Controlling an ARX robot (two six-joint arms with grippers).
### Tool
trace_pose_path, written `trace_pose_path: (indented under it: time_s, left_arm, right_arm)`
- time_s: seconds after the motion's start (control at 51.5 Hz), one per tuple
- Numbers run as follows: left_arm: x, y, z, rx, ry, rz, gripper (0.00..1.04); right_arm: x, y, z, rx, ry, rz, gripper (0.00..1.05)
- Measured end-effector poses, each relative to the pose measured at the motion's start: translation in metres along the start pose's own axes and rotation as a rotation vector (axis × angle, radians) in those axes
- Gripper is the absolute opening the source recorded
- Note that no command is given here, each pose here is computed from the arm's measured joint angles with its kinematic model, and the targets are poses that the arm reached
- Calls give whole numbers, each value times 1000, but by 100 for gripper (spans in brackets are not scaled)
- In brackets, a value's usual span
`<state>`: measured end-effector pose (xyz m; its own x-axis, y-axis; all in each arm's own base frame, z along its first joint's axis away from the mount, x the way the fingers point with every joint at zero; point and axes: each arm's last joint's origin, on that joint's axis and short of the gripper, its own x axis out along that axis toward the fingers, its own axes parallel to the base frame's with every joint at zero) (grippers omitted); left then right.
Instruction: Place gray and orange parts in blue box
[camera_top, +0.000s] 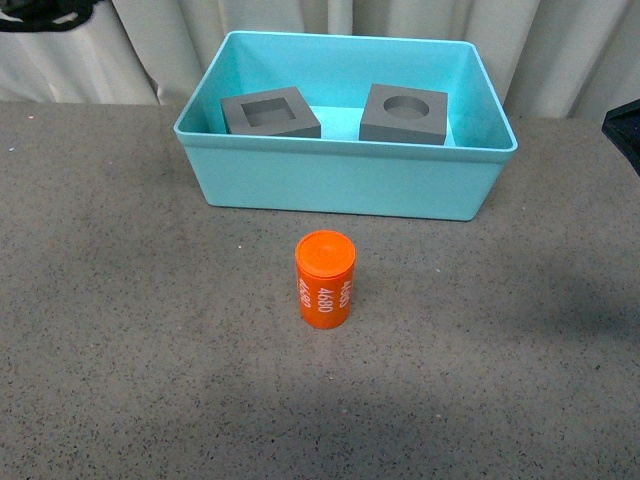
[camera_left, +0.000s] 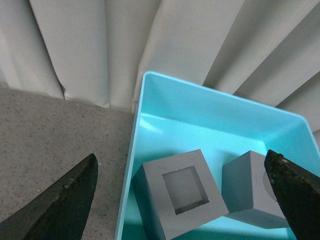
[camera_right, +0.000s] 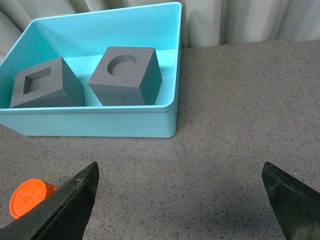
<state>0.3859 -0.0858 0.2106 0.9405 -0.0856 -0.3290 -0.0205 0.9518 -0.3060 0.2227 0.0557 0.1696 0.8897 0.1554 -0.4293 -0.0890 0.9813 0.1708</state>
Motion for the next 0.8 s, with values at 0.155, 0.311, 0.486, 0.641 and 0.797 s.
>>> trace_pose_path:
  time_s: [0.155,0.311,0.486,0.641,0.797]
  left_arm:
    - [-60,26,-6,-29,-111,18,98]
    - [-119,53,-34,-1,-101,41,98]
    - [-173,78,-65,7,-83,90,98]
    - [-201,96,-92,-3,-57,141,98]
    - [-216,109,-109,11,-33,224,98]
  right_arm:
    - [0,0,0,0,0,0,95]
    - [0,0,0,0,0,0,95]
    - [0,0,0,0,0,0,95]
    - [0,0,0,0,0,0,95]
    - [0,0,0,0,0,0,95]
